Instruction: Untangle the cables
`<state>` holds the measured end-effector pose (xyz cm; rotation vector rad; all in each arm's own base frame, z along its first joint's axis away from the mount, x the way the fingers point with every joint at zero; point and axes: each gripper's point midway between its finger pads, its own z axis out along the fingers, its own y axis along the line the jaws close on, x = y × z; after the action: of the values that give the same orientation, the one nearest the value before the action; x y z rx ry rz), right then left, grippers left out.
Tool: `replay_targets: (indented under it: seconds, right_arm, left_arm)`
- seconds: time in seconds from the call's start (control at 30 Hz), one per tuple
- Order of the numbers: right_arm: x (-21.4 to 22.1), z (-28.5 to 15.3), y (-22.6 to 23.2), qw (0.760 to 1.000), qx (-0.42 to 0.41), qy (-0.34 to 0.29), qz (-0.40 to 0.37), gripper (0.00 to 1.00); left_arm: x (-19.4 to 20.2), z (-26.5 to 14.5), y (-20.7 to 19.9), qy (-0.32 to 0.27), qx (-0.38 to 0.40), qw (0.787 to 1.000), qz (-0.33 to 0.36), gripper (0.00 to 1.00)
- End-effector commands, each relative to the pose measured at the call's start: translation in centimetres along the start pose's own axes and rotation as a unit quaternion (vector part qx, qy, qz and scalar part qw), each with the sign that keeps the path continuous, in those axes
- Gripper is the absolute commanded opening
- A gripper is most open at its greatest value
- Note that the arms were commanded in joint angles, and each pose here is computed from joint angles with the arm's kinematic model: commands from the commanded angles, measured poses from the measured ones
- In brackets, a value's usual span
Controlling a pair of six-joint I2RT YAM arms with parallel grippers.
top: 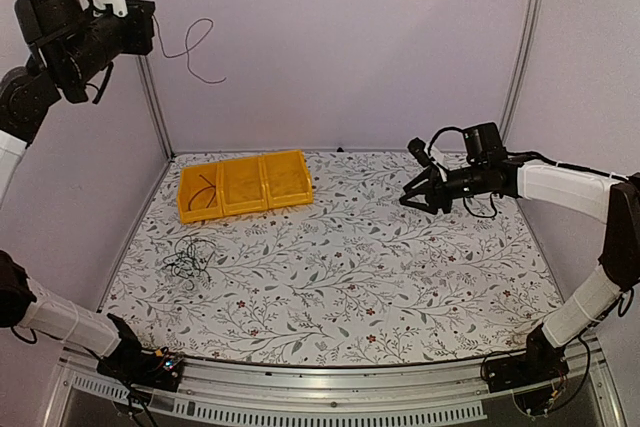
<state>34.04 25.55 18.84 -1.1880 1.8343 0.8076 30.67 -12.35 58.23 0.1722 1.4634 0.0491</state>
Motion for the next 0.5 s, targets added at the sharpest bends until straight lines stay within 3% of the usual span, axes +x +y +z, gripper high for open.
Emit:
replay_targets:
  seconds: [0.0,0.47]
  right_arm:
    - [-0.2,0.1,0.2,1.0,-0.002,0.001,-0.005,0.45]
    - [0.2,0.1,0.3,1.0,-0.004,0.006,-0.011,0.45]
  left_arm:
    - [-1.6,1.8,-1.8,-0.028,0.011,0.999,0.027,0.0]
    - [6.3,5.2,-4.1,0.045,-0.008,0.997,0.059,0.0]
